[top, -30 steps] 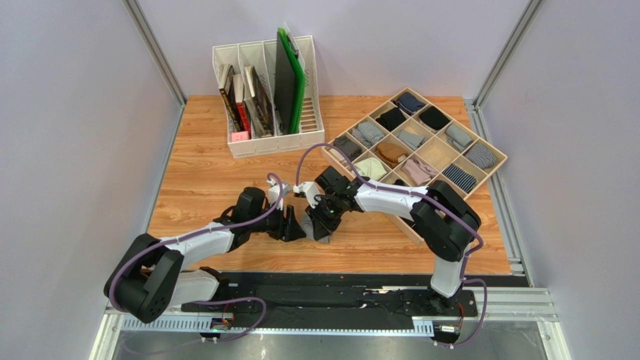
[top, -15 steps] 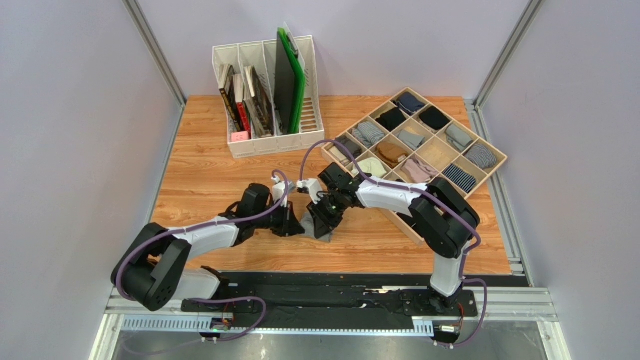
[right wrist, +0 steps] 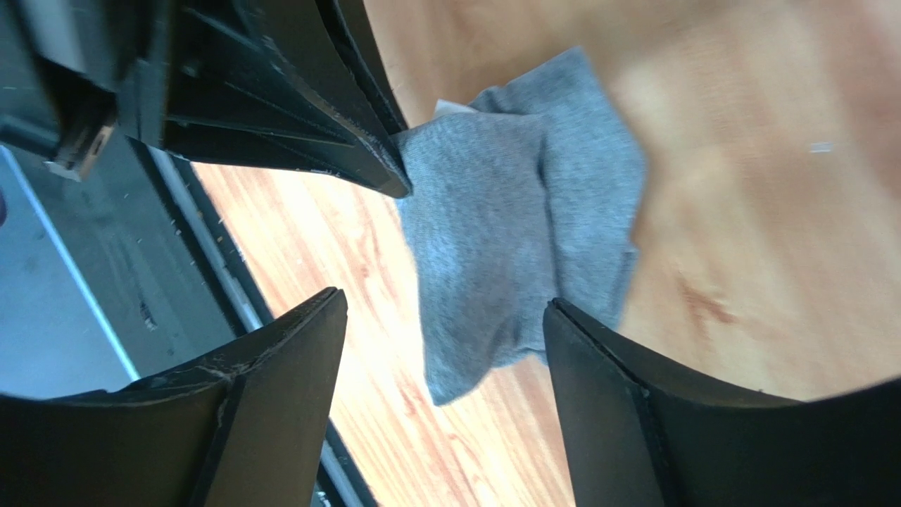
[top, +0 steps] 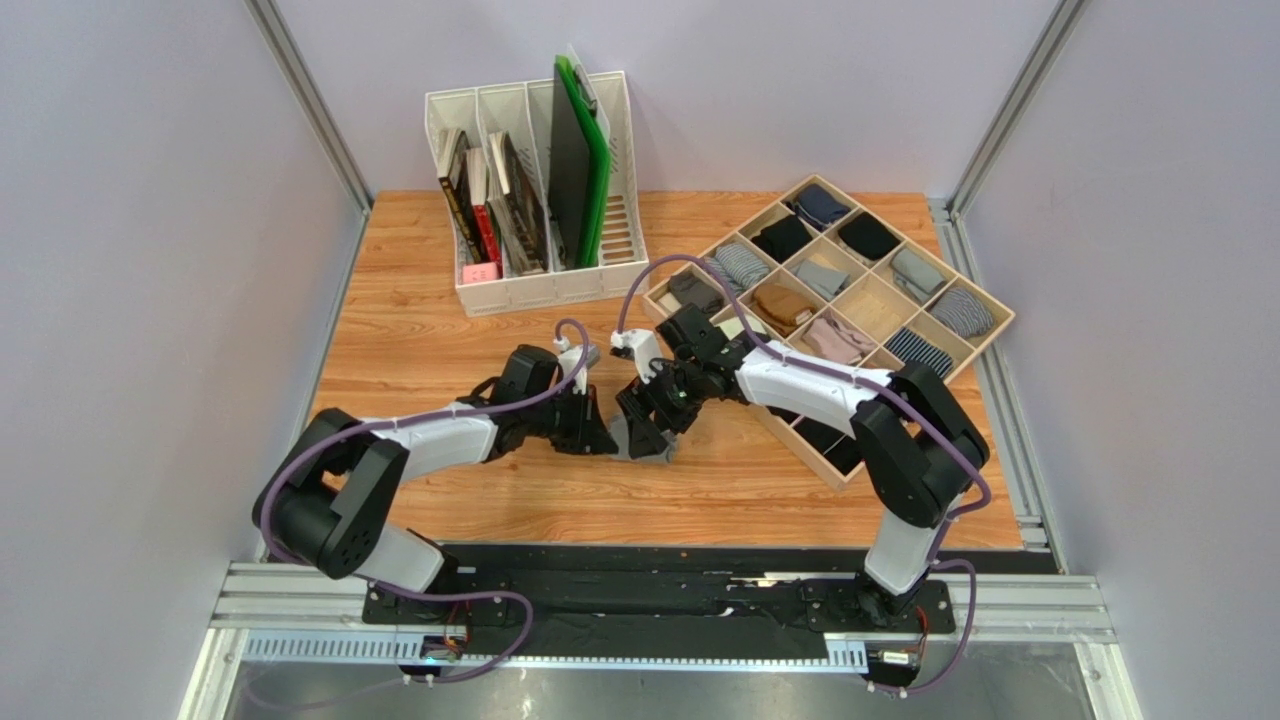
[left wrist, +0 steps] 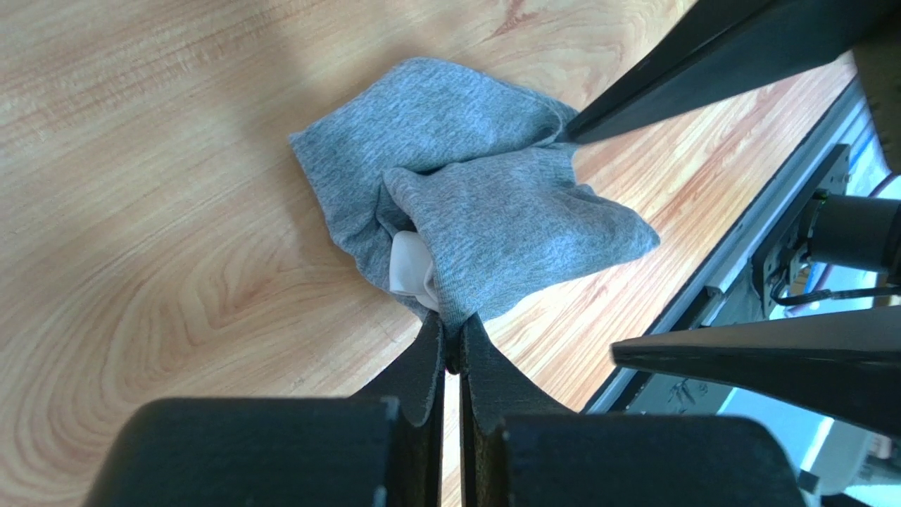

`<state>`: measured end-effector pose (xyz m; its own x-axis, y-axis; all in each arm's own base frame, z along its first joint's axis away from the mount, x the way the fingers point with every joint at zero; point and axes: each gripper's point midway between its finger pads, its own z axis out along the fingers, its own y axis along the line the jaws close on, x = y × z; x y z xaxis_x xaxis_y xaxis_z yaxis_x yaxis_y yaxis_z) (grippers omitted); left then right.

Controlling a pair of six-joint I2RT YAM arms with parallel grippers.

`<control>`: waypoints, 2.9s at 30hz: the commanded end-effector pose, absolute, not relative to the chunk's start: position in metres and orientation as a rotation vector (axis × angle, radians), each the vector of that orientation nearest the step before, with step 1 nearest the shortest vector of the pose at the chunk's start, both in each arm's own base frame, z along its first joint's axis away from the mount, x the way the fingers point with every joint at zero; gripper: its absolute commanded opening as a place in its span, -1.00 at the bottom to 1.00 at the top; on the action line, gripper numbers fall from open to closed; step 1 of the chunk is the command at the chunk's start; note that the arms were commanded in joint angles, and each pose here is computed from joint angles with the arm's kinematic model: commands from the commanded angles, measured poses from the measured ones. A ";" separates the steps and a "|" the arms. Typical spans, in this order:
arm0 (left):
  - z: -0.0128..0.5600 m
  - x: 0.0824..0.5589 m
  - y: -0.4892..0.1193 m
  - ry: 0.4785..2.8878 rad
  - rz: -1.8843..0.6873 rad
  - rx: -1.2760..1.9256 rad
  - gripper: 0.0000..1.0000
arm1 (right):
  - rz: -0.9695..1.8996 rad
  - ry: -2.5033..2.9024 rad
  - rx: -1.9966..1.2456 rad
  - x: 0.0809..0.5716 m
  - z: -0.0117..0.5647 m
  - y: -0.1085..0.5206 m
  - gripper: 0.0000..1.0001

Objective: Roll the underwear
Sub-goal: Roll the underwear to the center of the board, then pick up the underwear from the center of the board, then place the underwear in the storage box.

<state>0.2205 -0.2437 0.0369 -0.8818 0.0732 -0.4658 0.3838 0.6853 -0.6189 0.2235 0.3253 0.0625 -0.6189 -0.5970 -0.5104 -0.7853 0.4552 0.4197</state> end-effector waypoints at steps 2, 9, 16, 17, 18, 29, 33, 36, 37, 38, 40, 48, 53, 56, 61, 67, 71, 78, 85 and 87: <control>0.042 0.230 -0.242 2.521 -1.081 0.289 -1.00 | 0.806 2.263 -1.142 0.259 0.091 0.325 0.49; 0.045 0.237 -0.244 2.559 -1.115 0.313 -1.00 | 0.851 2.230 -1.114 0.279 0.085 0.331 0.58; 0.045 0.244 -0.248 2.586 -1.129 0.329 -1.00 | 0.900 2.256 -1.123 0.284 0.069 0.341 0.70; 0.044 0.244 -0.248 2.589 -1.126 0.331 -1.00 | 0.893 2.275 -1.125 0.286 0.061 0.340 0.70; 0.046 0.246 -0.249 2.585 -1.127 0.333 -1.00 | 0.880 2.280 -1.126 0.288 0.057 0.339 0.70; 0.044 0.248 -0.248 2.602 -1.121 0.345 -1.00 | 0.848 2.336 -1.090 0.301 0.032 0.321 0.67; 0.046 0.250 -0.247 2.601 -1.112 0.350 -1.00 | 0.879 2.378 -1.105 0.293 0.023 0.320 0.61; 0.046 0.251 -0.248 2.599 -1.114 0.351 -1.00 | 0.919 2.419 -1.095 0.284 0.015 0.320 0.31; 0.047 0.251 -0.248 2.597 -1.115 0.352 -1.00 | 0.924 2.443 -1.091 0.281 0.010 0.319 0.17; 0.047 0.251 -0.249 2.598 -1.115 0.354 -1.00 | 0.933 2.454 -1.090 0.280 0.008 0.318 -0.02; 0.046 0.252 -0.248 2.599 -1.113 0.355 -1.00 | 0.943 2.474 -1.087 0.275 0.004 0.317 -0.17; 0.049 0.254 -0.248 2.589 -1.106 0.363 -1.00 | 0.925 2.497 -1.071 0.277 0.006 0.316 -0.72; 0.050 0.254 -0.247 2.594 -1.089 0.360 -1.00 | 0.914 2.489 -1.049 0.280 0.016 0.317 -1.00; 0.057 0.256 -0.247 2.579 -1.085 0.354 -0.45 | 0.887 2.484 -1.025 0.283 0.026 0.315 -1.00; 0.077 0.264 -0.239 2.541 -0.996 0.353 0.24 | 0.777 2.451 -0.949 0.296 0.058 0.303 -1.00; 0.075 0.264 -0.230 2.543 -0.918 0.374 0.47 | 0.710 2.397 -0.893 0.302 0.094 0.288 -1.00; 0.083 0.267 -0.225 2.507 -0.876 0.371 0.49 | 0.654 2.381 -0.855 0.303 0.112 0.276 -1.00; 0.088 0.269 -0.222 2.497 -0.850 0.356 0.50 | 0.535 2.313 -0.715 0.318 0.166 0.236 -1.00; 0.086 0.266 -0.223 2.505 -0.868 0.354 0.50 | 0.331 2.267 -0.498 0.349 0.208 0.175 -1.00; 0.088 0.267 -0.225 2.493 -0.888 0.359 0.50 | 0.290 2.266 -0.426 0.361 0.213 0.154 -1.00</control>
